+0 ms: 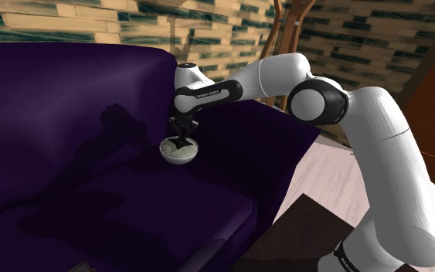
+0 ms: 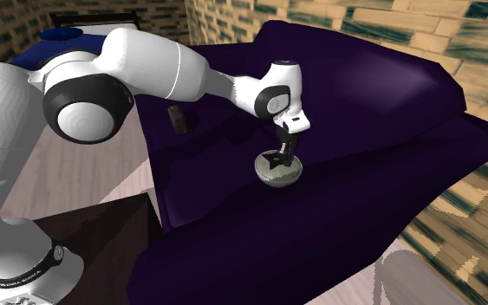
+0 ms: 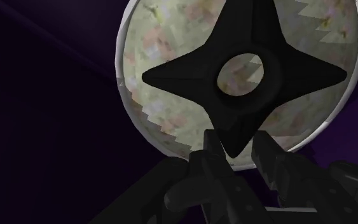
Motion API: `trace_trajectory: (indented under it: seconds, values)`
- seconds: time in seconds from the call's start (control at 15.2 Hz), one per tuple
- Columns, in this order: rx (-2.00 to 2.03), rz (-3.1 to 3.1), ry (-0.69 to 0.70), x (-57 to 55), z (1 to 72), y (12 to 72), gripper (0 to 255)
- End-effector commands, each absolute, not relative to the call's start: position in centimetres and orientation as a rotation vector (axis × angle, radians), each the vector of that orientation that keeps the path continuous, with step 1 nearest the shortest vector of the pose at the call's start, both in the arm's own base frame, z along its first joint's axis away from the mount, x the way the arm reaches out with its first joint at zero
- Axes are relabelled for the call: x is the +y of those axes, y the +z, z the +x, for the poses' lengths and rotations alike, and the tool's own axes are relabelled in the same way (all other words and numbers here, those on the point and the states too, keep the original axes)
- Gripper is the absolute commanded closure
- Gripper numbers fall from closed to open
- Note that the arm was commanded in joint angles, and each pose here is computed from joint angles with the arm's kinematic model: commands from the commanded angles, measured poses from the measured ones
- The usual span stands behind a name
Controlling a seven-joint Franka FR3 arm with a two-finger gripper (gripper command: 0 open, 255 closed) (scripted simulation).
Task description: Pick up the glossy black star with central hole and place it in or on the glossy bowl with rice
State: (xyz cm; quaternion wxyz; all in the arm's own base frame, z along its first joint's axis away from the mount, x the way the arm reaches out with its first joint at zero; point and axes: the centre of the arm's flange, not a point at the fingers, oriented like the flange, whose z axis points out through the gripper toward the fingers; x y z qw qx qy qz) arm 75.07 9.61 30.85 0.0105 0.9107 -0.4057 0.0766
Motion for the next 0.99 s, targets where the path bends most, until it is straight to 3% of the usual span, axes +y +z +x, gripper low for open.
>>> trace_trajectory:
  seconds: [0.0,0.92]
  values:
    - [-1.266,2.842,0.239,9.6,75.1,30.8,0]
    - [-1.266,2.842,0.239,10.0,74.4,35.8,0]
